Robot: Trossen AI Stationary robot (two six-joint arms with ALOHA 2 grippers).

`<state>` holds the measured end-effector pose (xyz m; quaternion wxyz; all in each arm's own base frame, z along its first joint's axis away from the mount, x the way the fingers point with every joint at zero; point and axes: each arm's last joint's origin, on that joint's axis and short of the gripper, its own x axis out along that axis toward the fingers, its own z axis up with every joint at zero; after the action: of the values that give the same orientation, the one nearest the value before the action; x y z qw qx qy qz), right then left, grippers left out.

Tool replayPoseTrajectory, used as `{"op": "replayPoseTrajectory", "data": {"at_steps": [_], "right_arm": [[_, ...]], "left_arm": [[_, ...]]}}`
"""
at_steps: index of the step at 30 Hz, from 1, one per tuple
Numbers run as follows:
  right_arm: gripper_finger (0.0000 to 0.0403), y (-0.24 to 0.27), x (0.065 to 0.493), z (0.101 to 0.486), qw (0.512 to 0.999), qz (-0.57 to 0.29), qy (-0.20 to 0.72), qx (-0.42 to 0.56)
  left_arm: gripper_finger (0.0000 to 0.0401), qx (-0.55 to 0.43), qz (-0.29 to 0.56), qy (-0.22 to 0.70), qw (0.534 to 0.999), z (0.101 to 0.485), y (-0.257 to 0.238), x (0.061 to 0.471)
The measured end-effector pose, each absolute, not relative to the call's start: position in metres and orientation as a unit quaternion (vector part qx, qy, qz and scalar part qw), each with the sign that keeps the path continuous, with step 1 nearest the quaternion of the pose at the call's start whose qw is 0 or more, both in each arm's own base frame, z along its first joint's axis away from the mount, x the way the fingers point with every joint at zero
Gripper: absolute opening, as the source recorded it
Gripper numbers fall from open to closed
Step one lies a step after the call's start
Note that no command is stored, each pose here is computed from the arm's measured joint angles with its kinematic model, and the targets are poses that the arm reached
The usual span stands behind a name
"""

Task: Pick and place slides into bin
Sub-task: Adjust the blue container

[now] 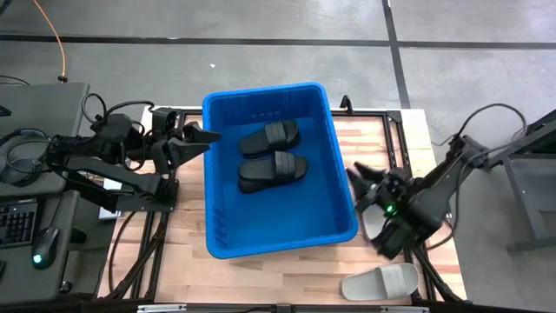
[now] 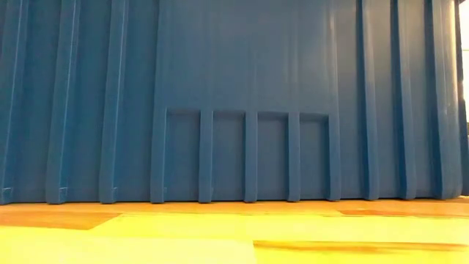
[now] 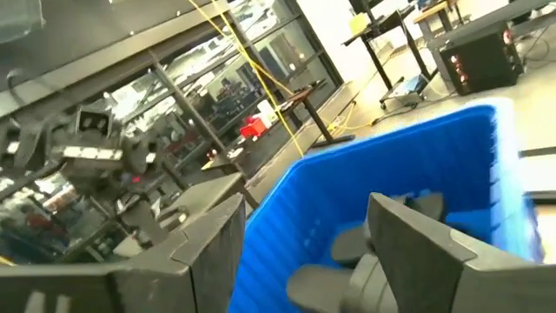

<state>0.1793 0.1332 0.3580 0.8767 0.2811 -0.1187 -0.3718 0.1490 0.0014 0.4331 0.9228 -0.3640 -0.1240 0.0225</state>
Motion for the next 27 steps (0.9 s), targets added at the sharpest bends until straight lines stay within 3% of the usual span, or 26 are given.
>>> {"op": "replayPoseTrajectory", "data": {"at_steps": [8, 14, 27], "right_arm": [[0.0234, 0.093, 0.136, 0.334, 0.862, -0.381, -0.087, 0.323], [0.0232, 0.074, 0.111, 0.279, 0.842, -0.367, -0.108, 0.379], [0.0234, 0.069, 0.106, 0.162, 0.803, -0.325, -0.182, 0.465]], "left_arm": [[0.0372, -0.366, 0.035, -0.124, 0.922, 0.432, 0.002, 0.152], [0.0372, -0.367, 0.041, -0.123, 0.921, 0.431, 0.002, 0.154], [0.0372, -0.356, 0.108, -0.13, 0.919, 0.428, 0.006, 0.157]]}}
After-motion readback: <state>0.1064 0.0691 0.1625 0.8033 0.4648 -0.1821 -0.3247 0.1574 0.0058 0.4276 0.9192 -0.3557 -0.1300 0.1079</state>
